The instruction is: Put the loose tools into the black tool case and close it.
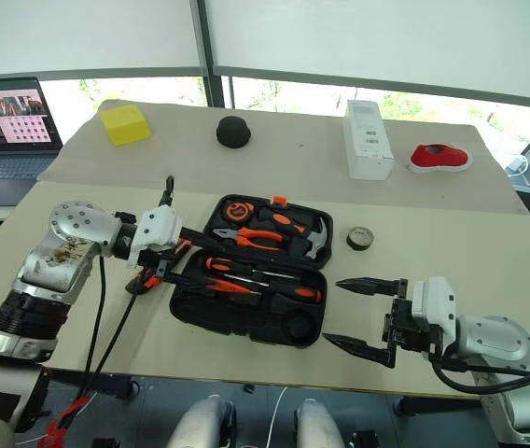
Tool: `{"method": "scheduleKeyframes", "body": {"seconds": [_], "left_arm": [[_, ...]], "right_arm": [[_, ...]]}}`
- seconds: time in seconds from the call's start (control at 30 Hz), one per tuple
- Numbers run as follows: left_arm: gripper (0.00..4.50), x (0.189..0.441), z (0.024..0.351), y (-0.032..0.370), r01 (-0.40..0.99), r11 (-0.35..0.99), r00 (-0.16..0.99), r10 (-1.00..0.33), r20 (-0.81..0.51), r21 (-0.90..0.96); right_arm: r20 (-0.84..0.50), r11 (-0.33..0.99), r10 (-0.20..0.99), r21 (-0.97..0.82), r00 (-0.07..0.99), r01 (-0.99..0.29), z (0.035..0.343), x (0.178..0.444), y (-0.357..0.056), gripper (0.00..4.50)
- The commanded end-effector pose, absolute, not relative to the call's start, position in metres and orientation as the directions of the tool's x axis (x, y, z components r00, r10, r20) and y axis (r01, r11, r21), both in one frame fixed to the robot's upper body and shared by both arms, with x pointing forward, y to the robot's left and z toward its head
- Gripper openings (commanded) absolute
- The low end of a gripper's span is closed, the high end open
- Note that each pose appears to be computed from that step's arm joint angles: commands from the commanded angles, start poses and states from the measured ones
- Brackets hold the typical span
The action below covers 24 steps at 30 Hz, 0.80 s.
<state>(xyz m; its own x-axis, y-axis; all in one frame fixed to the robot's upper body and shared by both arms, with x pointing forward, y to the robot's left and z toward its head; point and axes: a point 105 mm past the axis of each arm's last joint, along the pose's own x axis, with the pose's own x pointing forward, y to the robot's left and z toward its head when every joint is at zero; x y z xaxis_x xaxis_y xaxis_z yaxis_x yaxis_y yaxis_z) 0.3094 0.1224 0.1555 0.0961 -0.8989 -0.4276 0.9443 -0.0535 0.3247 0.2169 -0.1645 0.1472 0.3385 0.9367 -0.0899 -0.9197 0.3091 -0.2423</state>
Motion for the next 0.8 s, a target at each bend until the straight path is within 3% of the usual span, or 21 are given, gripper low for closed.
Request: {"method": "scheduleKeyframes", "body": {"seconds": [0.03,0.13,0.17,0.33,0.63,0.8], "left_arm": [[1.51,0.31,0.143,0.124,0.941,-0.062,0.086,-0.907,-0.411,0.333],[0.59,0.315,0.133,0.124,0.942,-0.045,0.1,-0.907,-0.408,0.333],[0.07,0.318,0.131,0.124,0.941,-0.038,0.111,-0.904,-0.413,0.336],[0.03,0.327,0.117,0.121,0.942,-0.021,0.138,-0.886,-0.443,0.335],[0.03,0.317,0.087,0.129,0.959,-0.066,0.103,-0.826,-0.555,0.276],[0.03,0.316,0.085,0.134,0.982,-0.009,0.1,-0.822,-0.56,0.189]], "right_arm": [[-0.076,0.303,0.94,-0.263,0.332,-0.916,0.152,0.219,-0.162,4.5],[-0.074,0.296,0.943,-0.263,0.325,-0.918,0.152,0.22,-0.16,4.5],[-0.074,0.293,0.944,-0.263,0.322,-0.919,0.151,0.22,-0.159,4.5],[-0.069,0.281,0.949,-0.263,0.309,-0.923,0.152,0.222,-0.156,4.5],[-0.069,0.284,0.948,-0.253,0.31,-0.925,0.15,0.22,-0.156,4.5],[-0.06,0.287,0.949,-0.253,0.311,-0.924,0.15,0.223,-0.154,4.5]]}}
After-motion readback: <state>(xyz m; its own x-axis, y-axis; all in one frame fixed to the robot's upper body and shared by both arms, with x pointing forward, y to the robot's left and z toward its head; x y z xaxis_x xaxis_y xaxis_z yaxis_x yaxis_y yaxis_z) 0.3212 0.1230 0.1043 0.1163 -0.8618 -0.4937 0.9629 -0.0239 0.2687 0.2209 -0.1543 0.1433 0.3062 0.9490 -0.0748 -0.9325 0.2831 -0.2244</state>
